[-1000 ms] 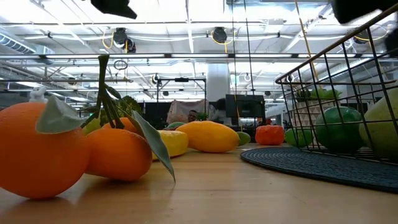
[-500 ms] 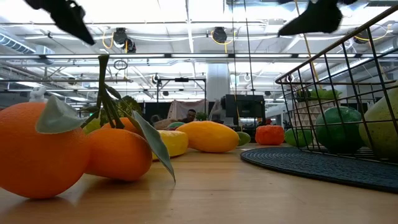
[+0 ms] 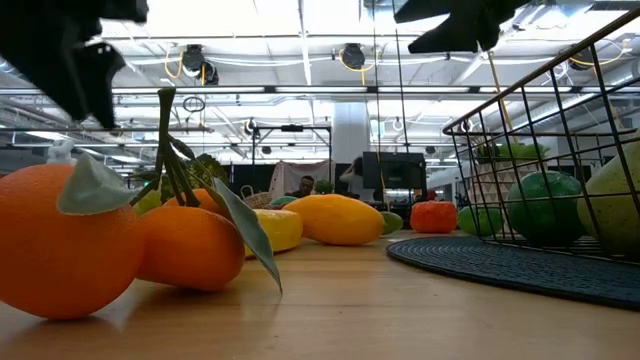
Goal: Build produce basket
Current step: Put the pear into the wire basket
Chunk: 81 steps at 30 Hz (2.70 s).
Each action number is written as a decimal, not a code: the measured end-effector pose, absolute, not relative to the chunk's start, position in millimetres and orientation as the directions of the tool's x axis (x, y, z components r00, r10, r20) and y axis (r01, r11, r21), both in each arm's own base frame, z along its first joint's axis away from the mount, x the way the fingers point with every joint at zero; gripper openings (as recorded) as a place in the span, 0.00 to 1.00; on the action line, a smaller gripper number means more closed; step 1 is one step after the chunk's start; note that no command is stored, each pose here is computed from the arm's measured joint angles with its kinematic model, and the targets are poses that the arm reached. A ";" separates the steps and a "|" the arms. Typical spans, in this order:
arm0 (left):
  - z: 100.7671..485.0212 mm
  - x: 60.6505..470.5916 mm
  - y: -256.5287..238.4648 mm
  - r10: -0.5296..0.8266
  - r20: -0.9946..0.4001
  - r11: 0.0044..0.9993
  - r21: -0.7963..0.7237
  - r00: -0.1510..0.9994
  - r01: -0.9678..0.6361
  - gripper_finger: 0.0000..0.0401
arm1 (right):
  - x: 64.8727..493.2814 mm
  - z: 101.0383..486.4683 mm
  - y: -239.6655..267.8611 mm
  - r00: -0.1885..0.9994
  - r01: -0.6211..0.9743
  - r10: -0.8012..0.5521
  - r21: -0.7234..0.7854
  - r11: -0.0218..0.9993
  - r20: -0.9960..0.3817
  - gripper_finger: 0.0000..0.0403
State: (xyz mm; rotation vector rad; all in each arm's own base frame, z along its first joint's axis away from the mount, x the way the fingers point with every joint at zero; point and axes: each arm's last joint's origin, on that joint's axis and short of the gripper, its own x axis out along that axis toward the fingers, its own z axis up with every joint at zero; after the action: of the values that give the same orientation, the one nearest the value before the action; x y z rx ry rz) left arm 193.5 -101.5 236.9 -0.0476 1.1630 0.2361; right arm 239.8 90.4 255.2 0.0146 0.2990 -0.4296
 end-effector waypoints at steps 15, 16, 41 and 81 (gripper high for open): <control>179.5 225.7 -90.3 -0.009 -0.999 0.960 0.002 -0.038 -0.280 0.81 | 241.0 237.6 80.4 0.943 0.308 -0.308 -0.018 0.951 -0.126 0.94; 177.2 227.3 -88.6 -0.015 -0.999 0.957 0.000 -0.051 -0.289 0.82 | 241.2 236.9 80.0 0.943 0.308 -0.308 -0.020 0.951 -0.129 0.94; 133.4 242.9 -76.7 -0.160 -0.947 0.932 -0.052 -0.279 -0.358 0.52 | 241.0 236.6 80.0 0.943 0.303 -0.307 -0.050 0.952 -0.133 0.94; 367.2 234.8 -61.1 0.017 -0.649 0.998 0.063 0.761 0.031 0.32 | 249.5 239.3 79.5 0.977 0.201 -0.201 -0.011 0.980 -0.077 0.94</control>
State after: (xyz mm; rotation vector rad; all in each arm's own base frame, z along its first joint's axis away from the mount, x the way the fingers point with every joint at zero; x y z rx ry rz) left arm 234.8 -61.1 367.2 0.0713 0.7062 -0.0078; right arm 249.5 79.5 239.3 -0.0035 0.0784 -0.2024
